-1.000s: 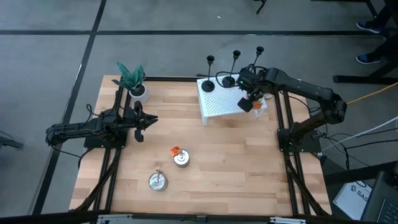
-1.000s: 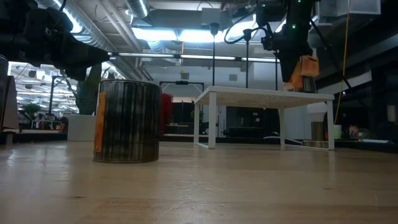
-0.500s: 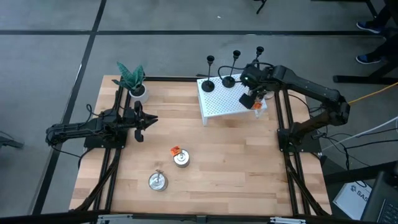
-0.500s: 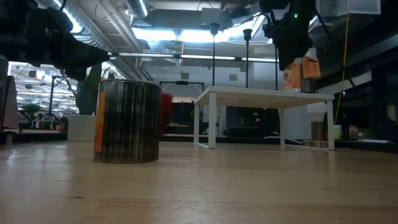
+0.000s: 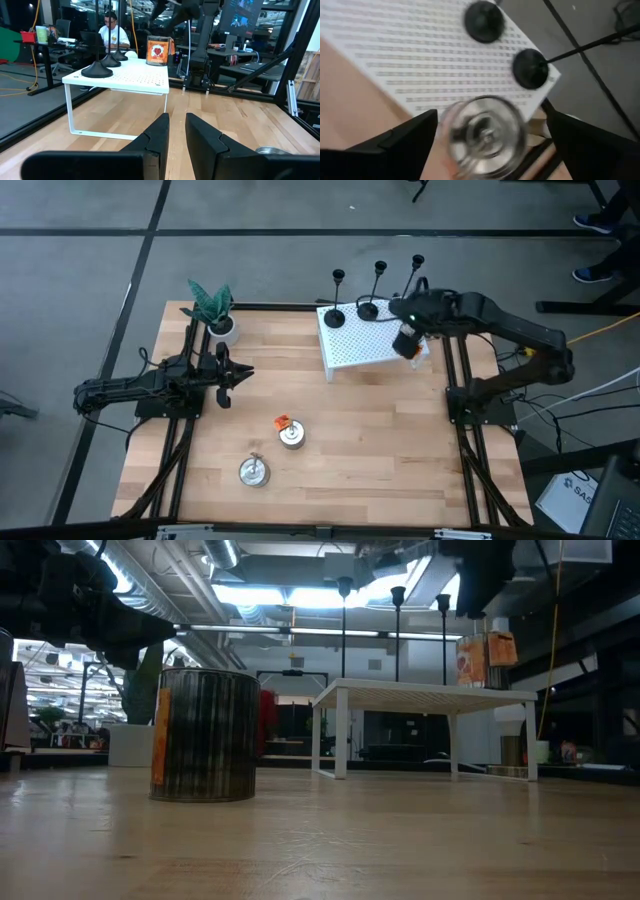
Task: Pick & Place candle stick holders
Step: Put the bottom orange scented candle on the shelf
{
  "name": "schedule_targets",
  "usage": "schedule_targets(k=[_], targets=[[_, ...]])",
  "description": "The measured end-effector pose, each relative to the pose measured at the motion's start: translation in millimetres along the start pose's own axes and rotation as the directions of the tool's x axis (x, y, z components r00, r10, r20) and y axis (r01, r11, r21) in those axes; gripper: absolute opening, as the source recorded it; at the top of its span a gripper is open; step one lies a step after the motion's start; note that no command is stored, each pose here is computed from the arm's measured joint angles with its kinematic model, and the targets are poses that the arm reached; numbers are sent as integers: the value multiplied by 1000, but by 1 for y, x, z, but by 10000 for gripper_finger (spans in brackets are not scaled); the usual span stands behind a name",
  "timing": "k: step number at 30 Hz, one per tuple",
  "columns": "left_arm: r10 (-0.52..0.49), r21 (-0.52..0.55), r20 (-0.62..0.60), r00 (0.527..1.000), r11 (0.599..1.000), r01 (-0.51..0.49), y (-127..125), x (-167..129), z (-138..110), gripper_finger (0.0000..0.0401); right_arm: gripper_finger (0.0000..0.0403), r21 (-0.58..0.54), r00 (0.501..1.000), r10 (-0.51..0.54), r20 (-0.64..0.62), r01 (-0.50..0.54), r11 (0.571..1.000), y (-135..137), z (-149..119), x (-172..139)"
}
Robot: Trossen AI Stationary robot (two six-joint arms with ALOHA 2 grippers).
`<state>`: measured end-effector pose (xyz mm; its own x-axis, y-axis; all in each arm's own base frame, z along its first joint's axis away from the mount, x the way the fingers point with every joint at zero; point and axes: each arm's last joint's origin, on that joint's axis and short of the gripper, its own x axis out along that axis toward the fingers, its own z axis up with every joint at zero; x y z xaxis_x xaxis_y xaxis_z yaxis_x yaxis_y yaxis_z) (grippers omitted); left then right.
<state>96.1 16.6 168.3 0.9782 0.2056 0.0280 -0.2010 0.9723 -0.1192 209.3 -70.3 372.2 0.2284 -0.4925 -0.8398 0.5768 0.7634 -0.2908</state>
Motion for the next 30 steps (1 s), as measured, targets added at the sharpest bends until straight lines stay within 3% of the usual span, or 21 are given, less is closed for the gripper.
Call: schedule_targets(k=[5,8,13,20,30], targets=[[0,0,0,1000,1000,0,0,0,0,59,324,52,998,61,28,-63,997,18,-13,-19],[0,0,0,1000,1000,0,0,0,0,59,277,111,994,99,-35,-95,989,28,-25,-26],[0,0,0,1000,1000,0,0,0,0,59,187,219,987,90,-135,-59,974,41,-46,-27],[0,0,0,1000,1000,0,0,0,0,59,82,344,990,51,-134,-2,939,60,-78,-7],[0,0,1,1000,1000,0,0,0,0,59,19,419,985,168,-38,-137,898,103,-122,31]])
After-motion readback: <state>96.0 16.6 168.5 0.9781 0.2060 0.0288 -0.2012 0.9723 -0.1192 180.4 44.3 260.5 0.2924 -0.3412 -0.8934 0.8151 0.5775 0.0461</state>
